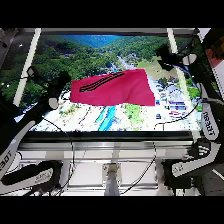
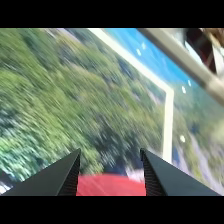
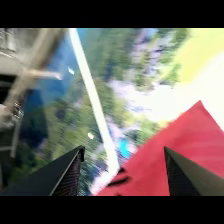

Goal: Fold the clothes and pants, and hang the long-sleeved shirts on hangers.

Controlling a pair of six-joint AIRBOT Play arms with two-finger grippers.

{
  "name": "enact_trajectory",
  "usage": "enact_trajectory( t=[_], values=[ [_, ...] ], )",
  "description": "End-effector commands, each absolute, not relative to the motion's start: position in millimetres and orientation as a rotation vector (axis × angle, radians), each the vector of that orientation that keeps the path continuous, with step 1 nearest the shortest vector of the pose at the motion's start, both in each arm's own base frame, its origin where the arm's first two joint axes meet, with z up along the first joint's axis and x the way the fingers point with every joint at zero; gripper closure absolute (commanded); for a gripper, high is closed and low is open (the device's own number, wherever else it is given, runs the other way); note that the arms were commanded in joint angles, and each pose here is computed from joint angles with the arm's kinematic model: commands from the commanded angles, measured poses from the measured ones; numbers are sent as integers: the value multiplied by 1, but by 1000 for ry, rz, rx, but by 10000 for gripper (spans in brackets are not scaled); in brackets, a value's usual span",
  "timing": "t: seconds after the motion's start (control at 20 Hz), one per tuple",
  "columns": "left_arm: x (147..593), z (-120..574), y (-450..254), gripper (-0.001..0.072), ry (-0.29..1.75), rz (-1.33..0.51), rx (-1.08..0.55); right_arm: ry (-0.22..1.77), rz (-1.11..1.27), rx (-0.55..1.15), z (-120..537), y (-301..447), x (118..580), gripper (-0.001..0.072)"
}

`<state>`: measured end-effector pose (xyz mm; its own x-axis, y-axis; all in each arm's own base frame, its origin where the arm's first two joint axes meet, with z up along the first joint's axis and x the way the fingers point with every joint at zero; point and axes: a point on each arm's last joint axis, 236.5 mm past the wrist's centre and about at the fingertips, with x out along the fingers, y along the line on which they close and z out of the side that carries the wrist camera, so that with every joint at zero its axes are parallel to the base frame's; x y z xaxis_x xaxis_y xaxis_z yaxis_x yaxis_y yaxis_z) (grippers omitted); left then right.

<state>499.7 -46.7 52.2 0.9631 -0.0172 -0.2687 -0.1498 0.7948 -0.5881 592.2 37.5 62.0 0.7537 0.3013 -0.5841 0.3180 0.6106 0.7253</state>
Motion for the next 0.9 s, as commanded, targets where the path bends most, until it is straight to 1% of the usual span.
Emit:
enact_trajectory(
  t=[0.0, 0.05, 0.2, 0.25, 0.3, 0.35, 0.45, 0.55, 0.7, 0.85],
  values=[
    [496, 63, -26, 270, 265, 103, -670, 949, 2, 874, 41, 5, 554, 161],
    [491, 73, -29, 270, 272, 79, -643, 1017, 16, 854, 32, -1, 540, 161],
    [466, 101, -45, 270, 331, -8, -510, 1317, 154, 846, -10, 4, 482, 158],
    [452, 107, -50, 269, 372, -28, -482, 1397, 216, 862, -22, 13, 469, 130],
    [438, 112, -53, 269, 409, -41, -468, 1459, 261, 882, -35, 21, 460, 42],
    [424, 117, -57, 270, 443, -58, -448, 1497, 283, 880, -50, 26, 456, 14],
    [399, 128, -61, 269, 480, -89, -405, 1511, 270, 880, -75, 29, 462, 14],
    [382, 142, -63, 269, 480, -106, -399, 1492, 245, 881, -91, 25, 474, 16],
    [371, 156, -63, 269, 456, -117, -398, 1517, 258, 884, -99, 27, 479, 18],
    [371, 155, -63, 269, 460, -117, -398, 1551, 264, 885, -107, 39, 477, 19]
  ],
)
